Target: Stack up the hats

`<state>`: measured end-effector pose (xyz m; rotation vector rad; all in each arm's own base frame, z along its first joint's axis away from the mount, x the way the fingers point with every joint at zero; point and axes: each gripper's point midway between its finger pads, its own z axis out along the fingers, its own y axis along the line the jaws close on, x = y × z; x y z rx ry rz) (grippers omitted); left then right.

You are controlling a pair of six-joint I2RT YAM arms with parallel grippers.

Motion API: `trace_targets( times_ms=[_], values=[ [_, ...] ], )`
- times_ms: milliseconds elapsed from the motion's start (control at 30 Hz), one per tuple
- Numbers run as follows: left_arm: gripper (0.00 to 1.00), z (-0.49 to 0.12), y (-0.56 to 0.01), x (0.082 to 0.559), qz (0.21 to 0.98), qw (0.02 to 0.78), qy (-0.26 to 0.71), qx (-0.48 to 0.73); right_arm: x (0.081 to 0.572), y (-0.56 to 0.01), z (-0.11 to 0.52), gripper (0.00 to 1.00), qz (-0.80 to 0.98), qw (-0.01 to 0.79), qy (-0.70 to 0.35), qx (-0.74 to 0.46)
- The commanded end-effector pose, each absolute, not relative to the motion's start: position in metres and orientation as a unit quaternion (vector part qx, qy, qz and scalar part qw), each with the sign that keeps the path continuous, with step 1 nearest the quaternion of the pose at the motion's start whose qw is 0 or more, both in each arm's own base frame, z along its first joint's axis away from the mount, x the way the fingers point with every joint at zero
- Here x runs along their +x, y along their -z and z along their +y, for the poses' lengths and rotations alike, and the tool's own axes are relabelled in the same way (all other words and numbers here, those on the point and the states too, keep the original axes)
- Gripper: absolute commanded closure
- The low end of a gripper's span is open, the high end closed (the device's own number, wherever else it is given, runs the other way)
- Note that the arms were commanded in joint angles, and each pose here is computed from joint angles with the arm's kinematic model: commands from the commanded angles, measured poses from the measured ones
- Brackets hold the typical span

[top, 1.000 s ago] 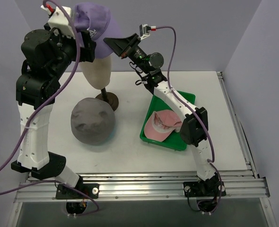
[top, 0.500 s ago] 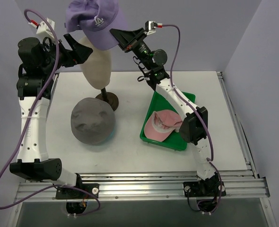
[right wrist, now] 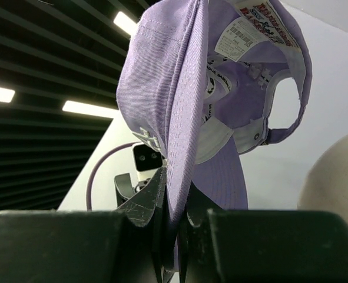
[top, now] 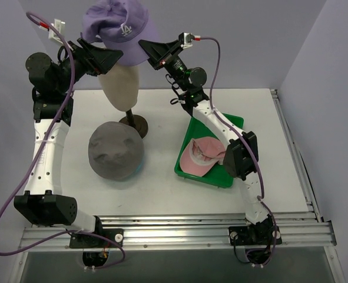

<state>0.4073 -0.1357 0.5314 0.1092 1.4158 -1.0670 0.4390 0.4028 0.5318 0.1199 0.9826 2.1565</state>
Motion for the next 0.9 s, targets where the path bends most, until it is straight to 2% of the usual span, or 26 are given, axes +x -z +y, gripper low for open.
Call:
trace_targets(
  times_ms=[0,367,700,767,800,867],
  values=[
    [0.03,-0.14,-0.555,0.395,0.575,0.651,0.491,0.075,0.396,-0.579,0.378,1.0,0.297,0.375,-0.878,0.011],
    [0.02,-0.139,-0.532,0.408,0.591,0.642,0.484,0.064,0.393,-0.581,0.381,1.0,0.286,0.363,-0.887,0.012],
    [0.01,-0.143,-0.537,0.407,0.575,0.639,0.506,0.069,0.385,-0.579,0.391,1.0,0.295,0.361,-0.885,0.003],
    [0.15,-0.145,-0.54,0.406,0.569,0.632,0.522,0.066,0.388,-0.571,0.397,1.0,0.305,0.359,-0.882,0.003],
    [0.31,-0.147,-0.544,0.403,0.561,0.634,0.527,0.074,0.39,-0.566,0.399,1.0,0.309,0.36,-0.88,0.002],
    [0.5,-0.149,-0.544,0.405,0.56,0.621,0.543,0.071,0.394,-0.555,0.402,1.0,0.318,0.36,-0.877,0.001]
  ],
)
